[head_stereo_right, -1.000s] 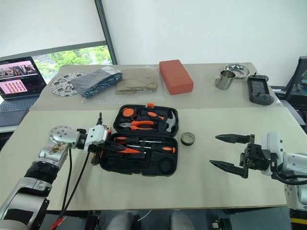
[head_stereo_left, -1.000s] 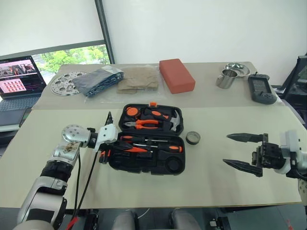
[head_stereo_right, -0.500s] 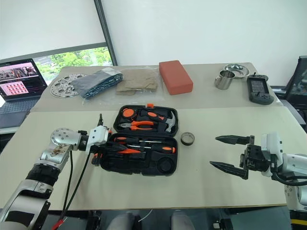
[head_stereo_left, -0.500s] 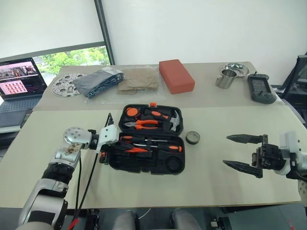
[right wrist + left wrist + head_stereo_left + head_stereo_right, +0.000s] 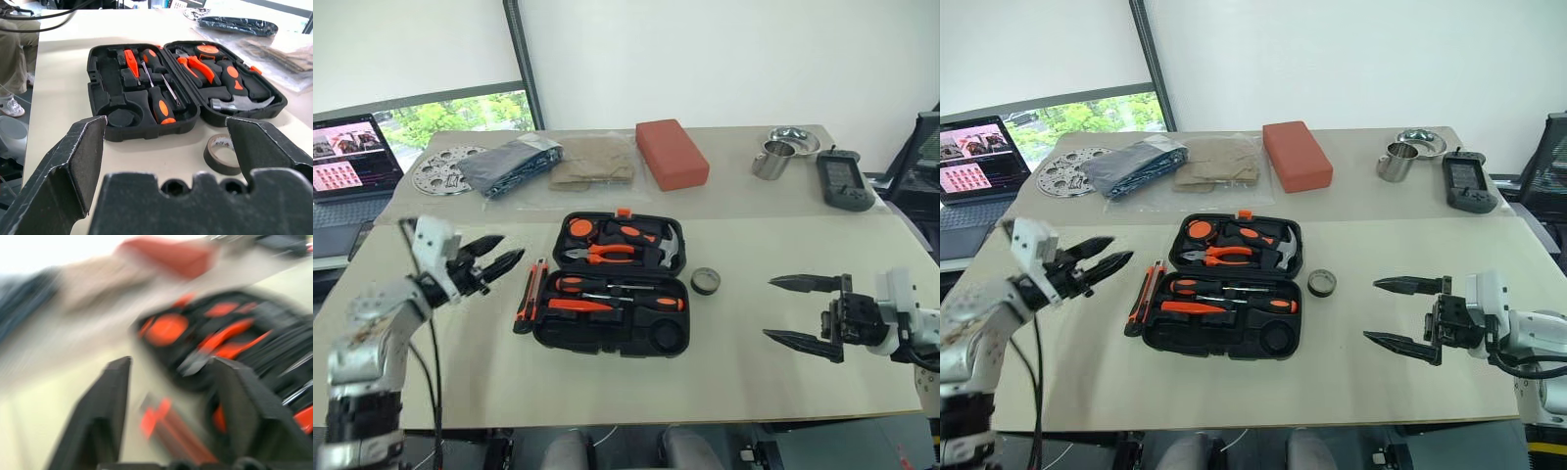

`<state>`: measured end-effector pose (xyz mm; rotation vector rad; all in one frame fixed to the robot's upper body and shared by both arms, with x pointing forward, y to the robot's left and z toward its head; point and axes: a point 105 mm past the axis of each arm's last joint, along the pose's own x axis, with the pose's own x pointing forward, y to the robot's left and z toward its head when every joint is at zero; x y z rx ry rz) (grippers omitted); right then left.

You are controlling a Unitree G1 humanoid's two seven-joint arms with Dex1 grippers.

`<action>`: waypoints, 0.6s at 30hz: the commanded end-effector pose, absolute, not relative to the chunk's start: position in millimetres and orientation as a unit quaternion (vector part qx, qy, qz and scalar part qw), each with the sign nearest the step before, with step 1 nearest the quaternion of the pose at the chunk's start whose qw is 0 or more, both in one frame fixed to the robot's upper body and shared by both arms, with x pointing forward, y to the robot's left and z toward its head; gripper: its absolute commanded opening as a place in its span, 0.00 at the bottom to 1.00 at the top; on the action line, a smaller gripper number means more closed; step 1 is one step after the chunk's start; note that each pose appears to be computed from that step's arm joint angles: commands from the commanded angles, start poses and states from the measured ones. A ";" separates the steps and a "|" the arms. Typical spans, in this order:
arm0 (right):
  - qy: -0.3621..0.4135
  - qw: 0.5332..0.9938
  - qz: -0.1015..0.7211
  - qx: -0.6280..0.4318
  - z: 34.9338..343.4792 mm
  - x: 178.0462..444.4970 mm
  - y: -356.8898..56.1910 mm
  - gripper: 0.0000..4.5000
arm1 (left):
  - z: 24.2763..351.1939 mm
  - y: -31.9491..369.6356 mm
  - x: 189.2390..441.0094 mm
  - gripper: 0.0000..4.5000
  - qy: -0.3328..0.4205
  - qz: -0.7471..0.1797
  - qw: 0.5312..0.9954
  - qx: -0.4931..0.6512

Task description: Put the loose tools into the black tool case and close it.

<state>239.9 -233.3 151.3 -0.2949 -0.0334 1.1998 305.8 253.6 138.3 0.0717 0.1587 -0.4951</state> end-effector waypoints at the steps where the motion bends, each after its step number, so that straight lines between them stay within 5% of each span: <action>1: -0.035 0.805 0.571 -0.156 158.7 241.8 -229.3 1.00 | 143.6 243.3 306.8 0.99 0.097 -0.225 0.969 0.027; 8: -0.038 0.803 0.574 -0.156 158.8 243.2 -227.3 1.00 | 111.0 231.1 326.3 1.00 0.208 -0.131 0.969 0.004; 18: -0.036 0.810 0.564 -0.155 157.2 237.5 -229.8 1.00 | 104.8 226.6 349.1 1.00 0.250 -0.069 0.965 0.035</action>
